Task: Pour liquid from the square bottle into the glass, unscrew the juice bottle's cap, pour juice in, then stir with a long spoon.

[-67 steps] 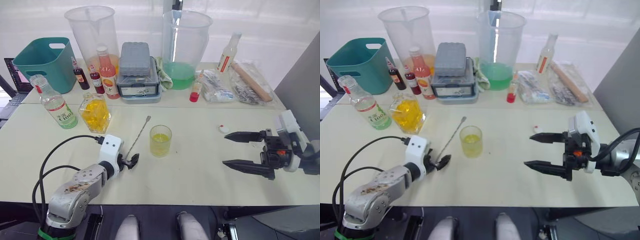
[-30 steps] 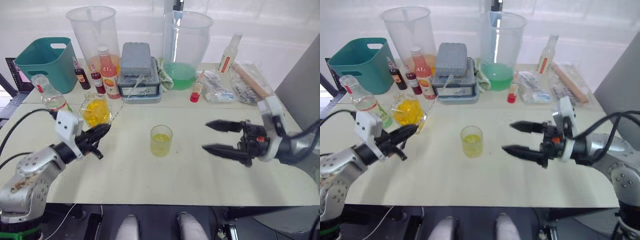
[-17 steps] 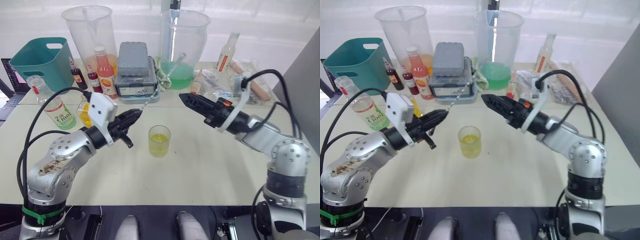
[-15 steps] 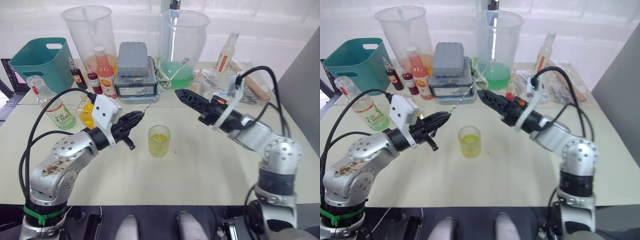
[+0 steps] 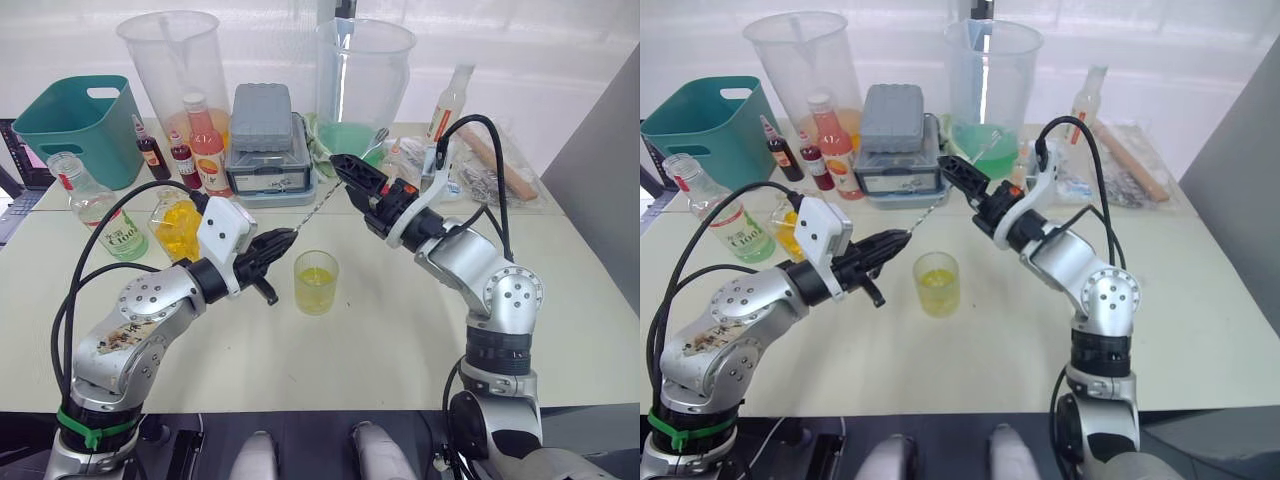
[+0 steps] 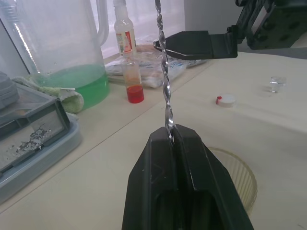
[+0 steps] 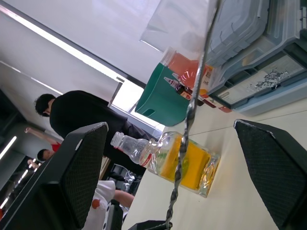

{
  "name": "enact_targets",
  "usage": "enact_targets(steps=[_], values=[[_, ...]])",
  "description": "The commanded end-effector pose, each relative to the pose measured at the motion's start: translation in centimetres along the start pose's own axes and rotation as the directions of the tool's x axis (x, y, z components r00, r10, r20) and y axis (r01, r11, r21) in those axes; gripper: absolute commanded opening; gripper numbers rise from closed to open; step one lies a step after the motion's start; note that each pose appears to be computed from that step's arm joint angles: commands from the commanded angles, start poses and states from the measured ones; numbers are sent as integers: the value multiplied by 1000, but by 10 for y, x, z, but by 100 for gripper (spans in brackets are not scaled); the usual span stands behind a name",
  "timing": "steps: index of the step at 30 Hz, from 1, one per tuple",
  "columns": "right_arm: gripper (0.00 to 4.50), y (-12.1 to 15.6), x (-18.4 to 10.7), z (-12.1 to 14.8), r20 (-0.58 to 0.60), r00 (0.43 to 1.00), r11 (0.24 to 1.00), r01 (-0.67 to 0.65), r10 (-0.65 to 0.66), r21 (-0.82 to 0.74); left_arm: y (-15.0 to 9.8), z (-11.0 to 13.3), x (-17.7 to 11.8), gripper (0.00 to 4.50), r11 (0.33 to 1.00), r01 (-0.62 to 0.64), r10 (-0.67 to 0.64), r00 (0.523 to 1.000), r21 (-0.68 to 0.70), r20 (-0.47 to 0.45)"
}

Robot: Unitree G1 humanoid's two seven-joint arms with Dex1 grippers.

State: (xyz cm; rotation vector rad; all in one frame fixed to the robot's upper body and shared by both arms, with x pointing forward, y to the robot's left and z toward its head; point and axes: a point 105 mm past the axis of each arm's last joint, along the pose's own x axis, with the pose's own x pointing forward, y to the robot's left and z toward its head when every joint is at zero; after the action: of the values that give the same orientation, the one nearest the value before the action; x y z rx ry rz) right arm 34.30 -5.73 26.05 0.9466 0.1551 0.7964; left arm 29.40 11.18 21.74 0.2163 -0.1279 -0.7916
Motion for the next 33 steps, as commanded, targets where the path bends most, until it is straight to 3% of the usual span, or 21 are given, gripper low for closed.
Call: enact_targets(steps=[1,3,6,12,17,24,28,31,33], values=[[450,9,0,12,39,999,999,-31,31,-10,-7,14,-1,1,999,17,-19,999,44,50],[450,9,0,15,45,998,999,-33,33,-8,-7,13,-2,1,999,20,-22,999,47,45],[374,10,1,16,40,998,999,-39,40,-14,-8,11,-1,0,998,29,-31,999,52,31],[157,12,2,14,40,998,998,-55,55,-1,-11,11,3,0,998,40,-41,999,43,28],[1,3,-2,15,42,999,999,-34,34,-8,-11,9,6,0,999,36,-37,999,17,29],[1,1,-9,23,53,998,998,-29,32,-53,-13,6,2,0,999,52,-51,999,-18,17],[0,-1,-14,32,67,997,996,-28,34,-82,-10,12,-5,130,992,79,-74,996,-94,53],[0,12,-14,41,94,991,991,-84,94,-107,-16,23,-14,227,978,165,-154,984,-131,89],[0,22,-13,48,119,984,987,-121,134,-109,-6,33,-22,298,971,175,-157,980,-162,120]])
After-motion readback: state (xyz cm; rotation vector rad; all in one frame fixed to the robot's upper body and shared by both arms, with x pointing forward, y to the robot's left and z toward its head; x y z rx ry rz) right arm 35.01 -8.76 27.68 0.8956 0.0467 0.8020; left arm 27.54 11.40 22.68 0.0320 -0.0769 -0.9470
